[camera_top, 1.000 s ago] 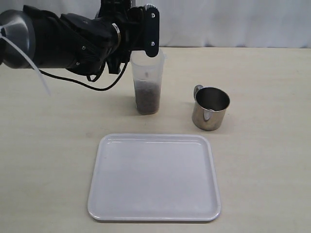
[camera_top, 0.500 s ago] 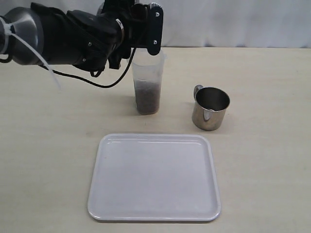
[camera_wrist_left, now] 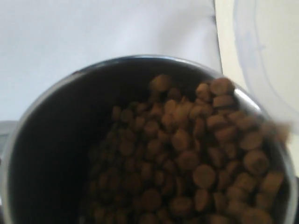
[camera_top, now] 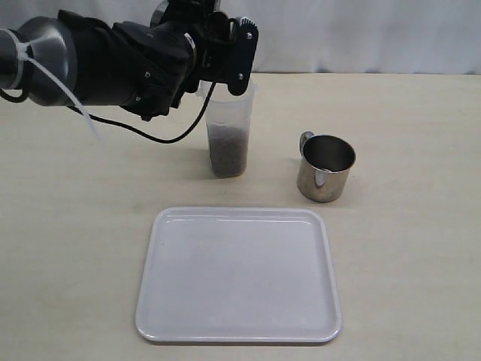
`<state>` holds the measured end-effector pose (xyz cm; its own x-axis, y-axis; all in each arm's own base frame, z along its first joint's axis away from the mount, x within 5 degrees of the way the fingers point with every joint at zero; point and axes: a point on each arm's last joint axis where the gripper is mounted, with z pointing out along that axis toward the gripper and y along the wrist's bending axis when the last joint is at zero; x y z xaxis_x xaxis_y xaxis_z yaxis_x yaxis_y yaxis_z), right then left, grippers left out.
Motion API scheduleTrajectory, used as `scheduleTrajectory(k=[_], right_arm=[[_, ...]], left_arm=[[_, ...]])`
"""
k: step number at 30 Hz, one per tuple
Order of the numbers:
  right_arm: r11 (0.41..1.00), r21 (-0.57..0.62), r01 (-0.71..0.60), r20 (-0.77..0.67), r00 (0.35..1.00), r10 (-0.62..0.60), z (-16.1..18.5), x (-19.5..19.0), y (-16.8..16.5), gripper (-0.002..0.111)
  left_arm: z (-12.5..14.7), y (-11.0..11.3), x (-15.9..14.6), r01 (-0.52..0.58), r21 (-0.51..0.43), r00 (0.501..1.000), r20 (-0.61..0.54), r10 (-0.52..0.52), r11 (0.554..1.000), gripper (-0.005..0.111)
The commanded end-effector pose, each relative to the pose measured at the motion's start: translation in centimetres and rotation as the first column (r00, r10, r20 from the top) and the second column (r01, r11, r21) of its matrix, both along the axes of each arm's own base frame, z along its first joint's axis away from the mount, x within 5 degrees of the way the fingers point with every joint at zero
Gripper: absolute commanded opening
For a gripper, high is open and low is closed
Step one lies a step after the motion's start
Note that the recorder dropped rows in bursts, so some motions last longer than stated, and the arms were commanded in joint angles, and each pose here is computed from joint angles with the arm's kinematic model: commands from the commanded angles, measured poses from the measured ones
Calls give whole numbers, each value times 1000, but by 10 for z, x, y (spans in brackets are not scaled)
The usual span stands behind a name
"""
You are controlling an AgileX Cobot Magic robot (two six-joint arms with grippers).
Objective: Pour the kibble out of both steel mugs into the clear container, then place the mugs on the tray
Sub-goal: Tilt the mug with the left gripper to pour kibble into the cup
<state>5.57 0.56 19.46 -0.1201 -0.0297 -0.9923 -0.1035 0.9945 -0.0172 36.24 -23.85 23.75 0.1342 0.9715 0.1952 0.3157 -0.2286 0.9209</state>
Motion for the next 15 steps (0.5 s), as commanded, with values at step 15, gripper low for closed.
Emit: scheduleTrajectory(k=[15], right_arm=[[1000,4,-3,0,1000,3,0,0,0,5]], left_arm=[[9,-8,-1,26,92,998,48,-30,995,0]])
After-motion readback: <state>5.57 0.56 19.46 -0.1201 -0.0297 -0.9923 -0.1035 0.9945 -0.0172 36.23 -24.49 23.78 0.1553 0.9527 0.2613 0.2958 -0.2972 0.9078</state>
